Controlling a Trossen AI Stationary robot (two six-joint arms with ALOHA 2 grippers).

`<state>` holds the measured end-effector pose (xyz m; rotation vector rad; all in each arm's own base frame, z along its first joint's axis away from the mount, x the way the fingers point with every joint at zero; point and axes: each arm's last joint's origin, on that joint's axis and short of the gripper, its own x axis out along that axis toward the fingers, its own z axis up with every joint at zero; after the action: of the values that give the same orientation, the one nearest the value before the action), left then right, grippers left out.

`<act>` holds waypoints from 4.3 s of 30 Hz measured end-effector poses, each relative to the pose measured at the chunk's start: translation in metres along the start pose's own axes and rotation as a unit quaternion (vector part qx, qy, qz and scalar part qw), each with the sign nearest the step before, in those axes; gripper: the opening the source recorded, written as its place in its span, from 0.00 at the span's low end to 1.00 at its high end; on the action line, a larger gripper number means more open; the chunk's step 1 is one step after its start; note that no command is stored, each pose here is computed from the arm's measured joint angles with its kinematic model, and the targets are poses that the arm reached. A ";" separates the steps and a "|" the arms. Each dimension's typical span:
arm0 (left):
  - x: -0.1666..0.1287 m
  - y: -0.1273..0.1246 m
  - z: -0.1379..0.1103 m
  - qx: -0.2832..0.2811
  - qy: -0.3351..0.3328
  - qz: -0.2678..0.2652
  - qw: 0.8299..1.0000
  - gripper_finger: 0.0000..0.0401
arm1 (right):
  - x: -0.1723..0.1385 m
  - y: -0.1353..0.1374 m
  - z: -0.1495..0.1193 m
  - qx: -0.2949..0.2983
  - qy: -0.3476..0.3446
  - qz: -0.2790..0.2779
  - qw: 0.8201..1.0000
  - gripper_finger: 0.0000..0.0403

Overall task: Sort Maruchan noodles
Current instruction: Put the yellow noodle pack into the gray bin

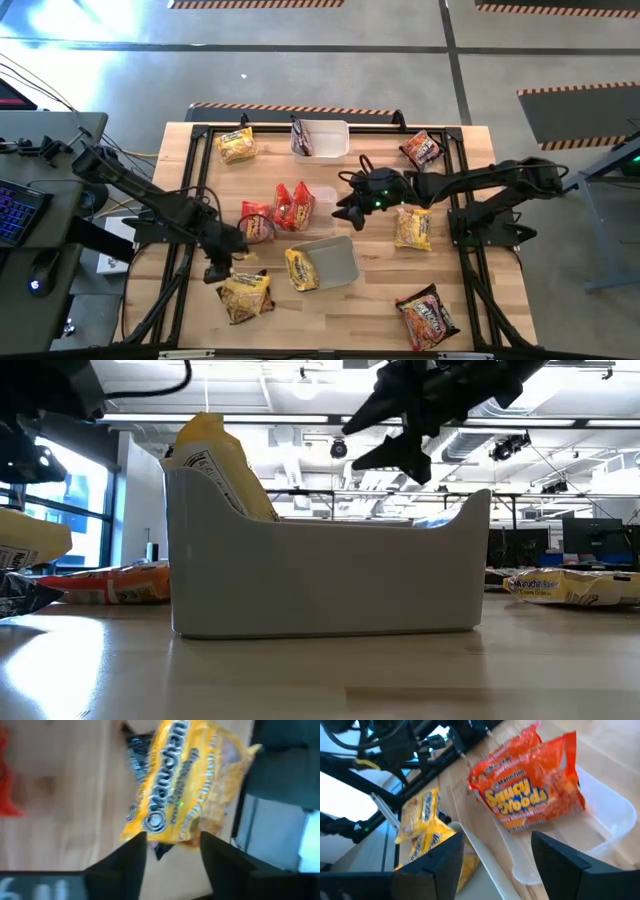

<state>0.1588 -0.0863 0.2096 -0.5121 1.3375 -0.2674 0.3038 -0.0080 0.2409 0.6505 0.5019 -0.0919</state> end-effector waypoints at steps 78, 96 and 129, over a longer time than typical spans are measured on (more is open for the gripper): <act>0.087 0.012 0.015 0.115 0.055 0.076 0.989 0.04 | 0.000 0.004 0.006 -0.003 -0.028 0.021 0.999 0.55; 0.009 -0.004 0.003 -0.051 -0.143 0.044 0.987 0.00 | 0.000 0.006 0.006 0.063 -0.024 0.037 0.997 0.55; -0.170 -0.059 0.024 -0.028 -0.611 0.073 0.787 0.00 | -0.013 0.050 0.026 0.170 -0.180 0.200 0.948 0.68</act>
<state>0.1499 -0.0529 0.3874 -0.4758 0.0921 0.2402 0.3153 0.0152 0.2919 1.0391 -0.0096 0.0897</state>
